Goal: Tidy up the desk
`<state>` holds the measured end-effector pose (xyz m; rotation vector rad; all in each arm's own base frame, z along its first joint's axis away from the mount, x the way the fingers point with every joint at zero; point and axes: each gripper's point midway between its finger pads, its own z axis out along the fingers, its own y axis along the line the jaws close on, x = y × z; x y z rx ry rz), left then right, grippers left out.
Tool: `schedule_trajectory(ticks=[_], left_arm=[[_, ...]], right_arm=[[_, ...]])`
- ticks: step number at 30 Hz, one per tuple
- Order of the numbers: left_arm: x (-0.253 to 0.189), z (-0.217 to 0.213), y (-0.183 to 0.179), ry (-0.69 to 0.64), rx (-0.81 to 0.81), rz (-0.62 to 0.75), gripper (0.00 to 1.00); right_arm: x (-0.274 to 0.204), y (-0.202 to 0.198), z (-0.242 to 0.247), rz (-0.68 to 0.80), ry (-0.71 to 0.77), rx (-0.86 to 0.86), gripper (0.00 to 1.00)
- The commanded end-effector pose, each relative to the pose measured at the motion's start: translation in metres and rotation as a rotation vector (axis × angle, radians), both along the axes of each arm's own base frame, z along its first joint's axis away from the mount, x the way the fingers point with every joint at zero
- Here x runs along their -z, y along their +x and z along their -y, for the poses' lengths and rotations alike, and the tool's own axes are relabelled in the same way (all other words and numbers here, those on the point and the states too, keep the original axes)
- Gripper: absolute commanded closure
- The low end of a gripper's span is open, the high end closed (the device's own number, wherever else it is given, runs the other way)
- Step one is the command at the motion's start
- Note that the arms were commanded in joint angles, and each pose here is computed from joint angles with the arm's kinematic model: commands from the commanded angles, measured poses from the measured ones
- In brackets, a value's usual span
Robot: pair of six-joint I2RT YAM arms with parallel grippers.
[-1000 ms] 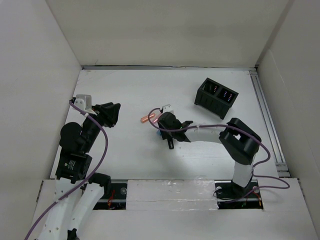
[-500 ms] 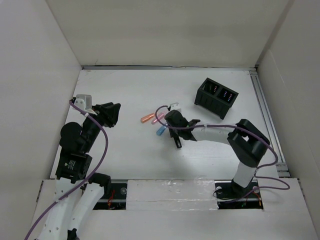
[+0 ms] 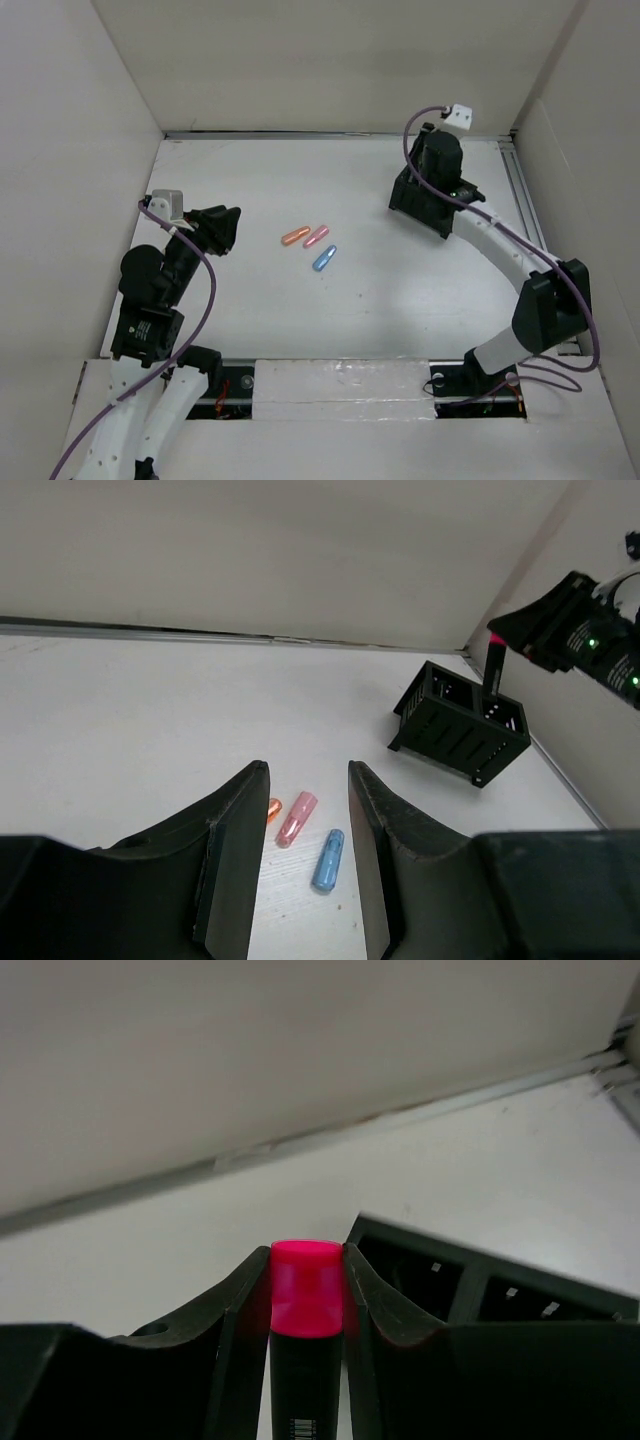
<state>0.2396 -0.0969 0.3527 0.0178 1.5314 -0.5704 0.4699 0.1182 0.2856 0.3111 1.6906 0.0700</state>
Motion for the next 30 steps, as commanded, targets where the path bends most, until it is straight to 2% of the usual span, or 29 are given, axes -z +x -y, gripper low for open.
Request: schedule_trajectory(ticks=[1, 7, 12, 19, 30], left_arm=[[-0.011, 0.002, -0.004, 0.001, 0.015, 0.052, 0.67], [-0.013, 0.002, -0.005, -0.002, 0.018, 0.059, 0.67], [-0.011, 0.001, -0.005, -0.001, 0.012, 0.052, 0.66], [-0.011, 0.003, -0.002, 0.003, 0.018, 0.050, 0.67], [-0.010, 0.000, -0.001, 0.006, 0.001, 0.047, 0.67]], right_arm=[[-0.023, 0.035, 0.042, 0.097, -0.036, 0.151, 0.77], [-0.019, 0.068, 0.084, 0.093, -0.108, 0.308, 0.78], [0.003, 0.078, 0.090, 0.068, -0.187, 0.346, 0.78], [0.037, 0.071, 0.072, 0.009, -0.221, 0.347, 0.78], [0.062, 0.064, 0.061, -0.048, -0.229, 0.353, 0.71]])
